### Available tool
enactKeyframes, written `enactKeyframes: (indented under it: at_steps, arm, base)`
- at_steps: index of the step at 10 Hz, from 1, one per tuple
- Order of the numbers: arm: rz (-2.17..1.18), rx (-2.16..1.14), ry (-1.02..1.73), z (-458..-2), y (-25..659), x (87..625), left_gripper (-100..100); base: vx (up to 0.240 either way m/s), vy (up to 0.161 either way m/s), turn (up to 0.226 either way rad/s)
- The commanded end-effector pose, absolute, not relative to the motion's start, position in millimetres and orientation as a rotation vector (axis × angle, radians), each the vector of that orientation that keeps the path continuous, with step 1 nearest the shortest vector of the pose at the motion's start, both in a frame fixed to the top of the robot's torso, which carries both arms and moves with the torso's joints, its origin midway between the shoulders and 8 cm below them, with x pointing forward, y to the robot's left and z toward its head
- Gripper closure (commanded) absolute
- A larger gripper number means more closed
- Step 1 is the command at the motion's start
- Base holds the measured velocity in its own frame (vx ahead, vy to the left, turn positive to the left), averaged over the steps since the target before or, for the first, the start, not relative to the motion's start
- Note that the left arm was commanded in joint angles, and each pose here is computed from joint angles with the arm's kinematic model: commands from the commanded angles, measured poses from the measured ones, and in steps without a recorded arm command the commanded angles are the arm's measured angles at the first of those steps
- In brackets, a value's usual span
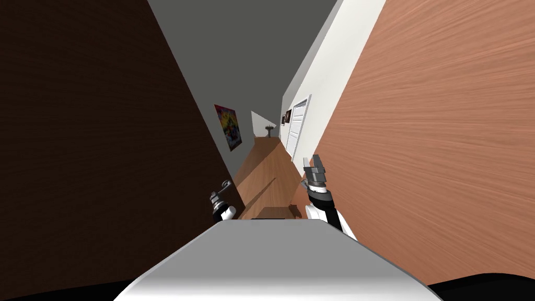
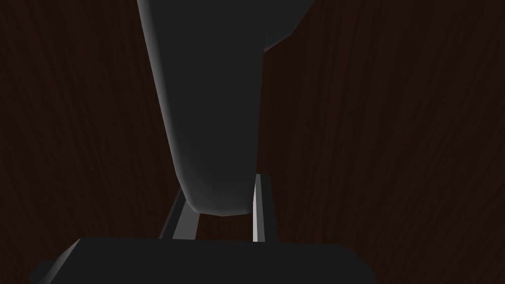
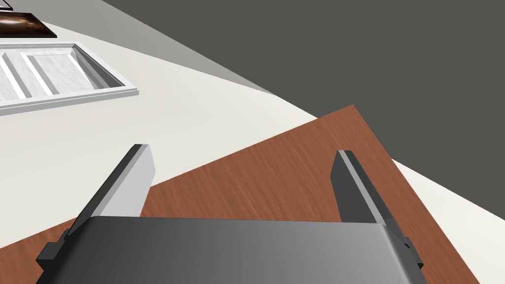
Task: Push the door open
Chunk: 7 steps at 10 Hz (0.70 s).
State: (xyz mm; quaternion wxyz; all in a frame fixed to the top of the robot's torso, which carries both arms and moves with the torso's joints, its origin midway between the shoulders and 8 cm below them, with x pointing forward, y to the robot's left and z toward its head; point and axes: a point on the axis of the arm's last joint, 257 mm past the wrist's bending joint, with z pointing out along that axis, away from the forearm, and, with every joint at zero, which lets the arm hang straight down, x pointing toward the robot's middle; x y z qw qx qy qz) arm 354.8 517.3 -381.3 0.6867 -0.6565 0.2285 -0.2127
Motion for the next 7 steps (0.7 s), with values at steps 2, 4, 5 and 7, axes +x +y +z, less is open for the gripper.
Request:
enactKeyframes:
  at_steps: [2, 4, 5, 7]
  arm:
    - [-0.452, -1.484, 0.462, -379.8, 518.8, 347.8, 100]
    - [-0.433, -1.512, 0.436, -387.0, 514.4, 340.1, 100]
    - [-0.428, -1.521, 0.430, -389.3, 512.7, 338.0, 100]
    - [-0.369, -1.495, 0.406, -383.7, 543.5, 313.2, 100]
  base:
    - [0.172, 0.001, 0.005]
    - [0.135, 0.004, -0.002]
    - [0.125, -0.014, -0.025]
    - [0.058, 0.017, 0.038]
